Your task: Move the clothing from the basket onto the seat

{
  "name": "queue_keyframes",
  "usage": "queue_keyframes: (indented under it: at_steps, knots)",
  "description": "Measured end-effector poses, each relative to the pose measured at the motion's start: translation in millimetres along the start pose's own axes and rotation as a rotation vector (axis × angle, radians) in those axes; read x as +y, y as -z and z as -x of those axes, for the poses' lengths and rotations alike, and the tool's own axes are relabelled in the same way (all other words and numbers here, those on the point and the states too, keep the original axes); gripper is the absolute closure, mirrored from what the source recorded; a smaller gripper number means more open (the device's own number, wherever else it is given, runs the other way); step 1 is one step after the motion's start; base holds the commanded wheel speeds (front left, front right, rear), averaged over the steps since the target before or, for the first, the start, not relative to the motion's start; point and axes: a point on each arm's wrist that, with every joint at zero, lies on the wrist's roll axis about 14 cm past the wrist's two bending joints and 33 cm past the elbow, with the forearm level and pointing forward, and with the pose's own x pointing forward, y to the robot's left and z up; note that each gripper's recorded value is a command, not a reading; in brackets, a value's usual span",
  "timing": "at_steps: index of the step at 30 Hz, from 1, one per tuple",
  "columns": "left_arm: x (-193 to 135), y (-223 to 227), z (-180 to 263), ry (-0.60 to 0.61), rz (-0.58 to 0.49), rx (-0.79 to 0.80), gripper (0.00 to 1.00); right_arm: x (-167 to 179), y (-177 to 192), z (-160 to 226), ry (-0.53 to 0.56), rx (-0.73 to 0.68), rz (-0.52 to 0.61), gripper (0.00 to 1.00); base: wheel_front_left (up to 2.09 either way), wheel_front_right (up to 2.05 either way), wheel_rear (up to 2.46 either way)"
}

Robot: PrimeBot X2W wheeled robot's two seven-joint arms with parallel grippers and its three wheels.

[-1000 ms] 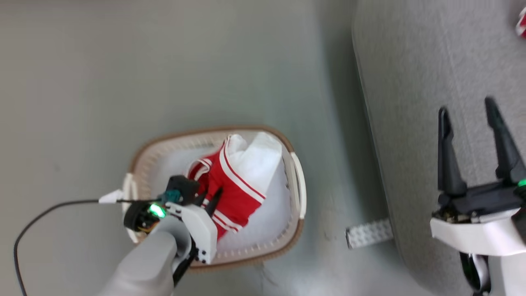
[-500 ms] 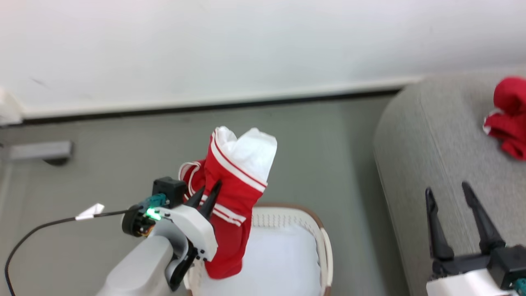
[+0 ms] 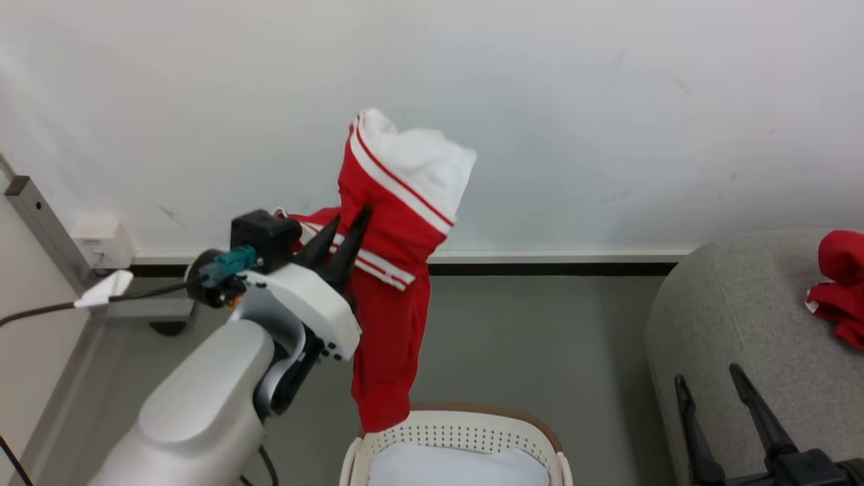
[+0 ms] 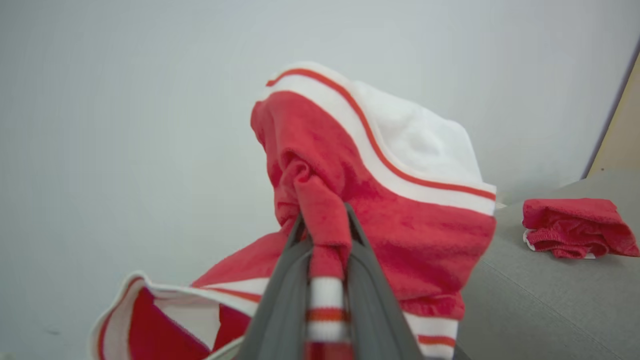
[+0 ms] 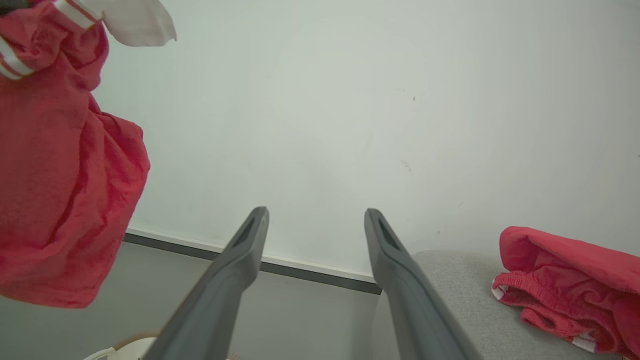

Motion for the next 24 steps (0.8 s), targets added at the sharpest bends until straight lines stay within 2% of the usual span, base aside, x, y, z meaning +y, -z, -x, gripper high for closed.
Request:
queue_keyframes:
  at_steps: [12, 20, 24]
  knots:
    - [-15.5, -91.1, 8.6, 0.022, -0.088, -0.168, 1.00, 14.2, 4.5, 16.7, -0.033, 0.019, -0.017, 0.00, 0.00, 0.00, 0.00]
    - [-27.1, -103.4, 11.5, 0.043, -0.096, -0.186, 1.00, 33.6, 3.0, 17.6, -0.085, 0.013, -0.044, 0.00, 0.00, 0.00, 0.00]
    - [-32.0, -103.5, 12.4, 0.054, -0.095, -0.184, 1.00, 65.5, -2.6, 13.4, -0.181, -0.002, -0.063, 0.00, 0.00, 0.00, 0.00]
